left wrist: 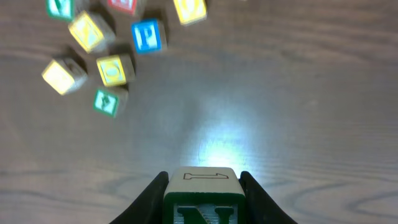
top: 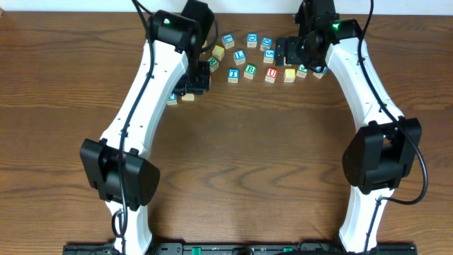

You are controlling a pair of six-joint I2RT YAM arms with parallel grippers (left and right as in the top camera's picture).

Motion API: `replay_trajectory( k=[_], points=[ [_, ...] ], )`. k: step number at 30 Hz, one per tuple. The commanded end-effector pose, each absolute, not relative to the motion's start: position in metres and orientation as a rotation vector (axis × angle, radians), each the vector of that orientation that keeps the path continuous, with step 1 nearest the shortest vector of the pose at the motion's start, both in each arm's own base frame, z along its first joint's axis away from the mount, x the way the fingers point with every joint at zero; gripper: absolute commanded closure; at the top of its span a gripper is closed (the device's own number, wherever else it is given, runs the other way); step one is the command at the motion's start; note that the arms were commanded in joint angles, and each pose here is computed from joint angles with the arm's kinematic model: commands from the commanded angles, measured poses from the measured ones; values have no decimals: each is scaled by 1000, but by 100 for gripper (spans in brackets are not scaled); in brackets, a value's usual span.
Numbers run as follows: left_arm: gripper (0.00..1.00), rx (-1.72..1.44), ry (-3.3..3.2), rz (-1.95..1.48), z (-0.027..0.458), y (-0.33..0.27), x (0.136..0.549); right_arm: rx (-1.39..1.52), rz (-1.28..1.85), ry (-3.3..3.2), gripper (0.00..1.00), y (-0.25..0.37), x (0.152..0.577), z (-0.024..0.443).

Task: Spell out NEURIPS
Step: 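Lift the green N block and carry it toward the open table center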

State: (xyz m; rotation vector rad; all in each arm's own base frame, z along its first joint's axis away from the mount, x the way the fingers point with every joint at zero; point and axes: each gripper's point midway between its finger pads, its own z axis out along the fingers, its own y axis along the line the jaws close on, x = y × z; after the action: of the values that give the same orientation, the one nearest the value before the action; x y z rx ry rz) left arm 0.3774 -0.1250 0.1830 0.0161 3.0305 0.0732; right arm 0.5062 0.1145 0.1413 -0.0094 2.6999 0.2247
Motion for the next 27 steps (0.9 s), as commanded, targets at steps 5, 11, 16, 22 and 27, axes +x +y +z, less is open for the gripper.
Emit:
replay_trajectory(
  k=[5, 11, 16, 22, 27],
  points=[
    [81, -76, 3177, 86, 150, -124, 347, -12, 225, 2684, 1, 118, 509, 147],
    [81, -58, 3204, 107, 129, -129, 340, -12, 225, 2684, 1, 118, 509, 147],
    [80, -25, 3159, 75, 109, -144, 348, -12, 225, 2684, 1, 118, 509, 147],
    [80, -32, 3157, 85, 72, -154, 341, -12, 225, 2684, 1, 118, 509, 147],
    [80, -73, 3144, 130, 52, -147, 339, -12, 225, 2684, 1, 118, 509, 147]
  ],
)
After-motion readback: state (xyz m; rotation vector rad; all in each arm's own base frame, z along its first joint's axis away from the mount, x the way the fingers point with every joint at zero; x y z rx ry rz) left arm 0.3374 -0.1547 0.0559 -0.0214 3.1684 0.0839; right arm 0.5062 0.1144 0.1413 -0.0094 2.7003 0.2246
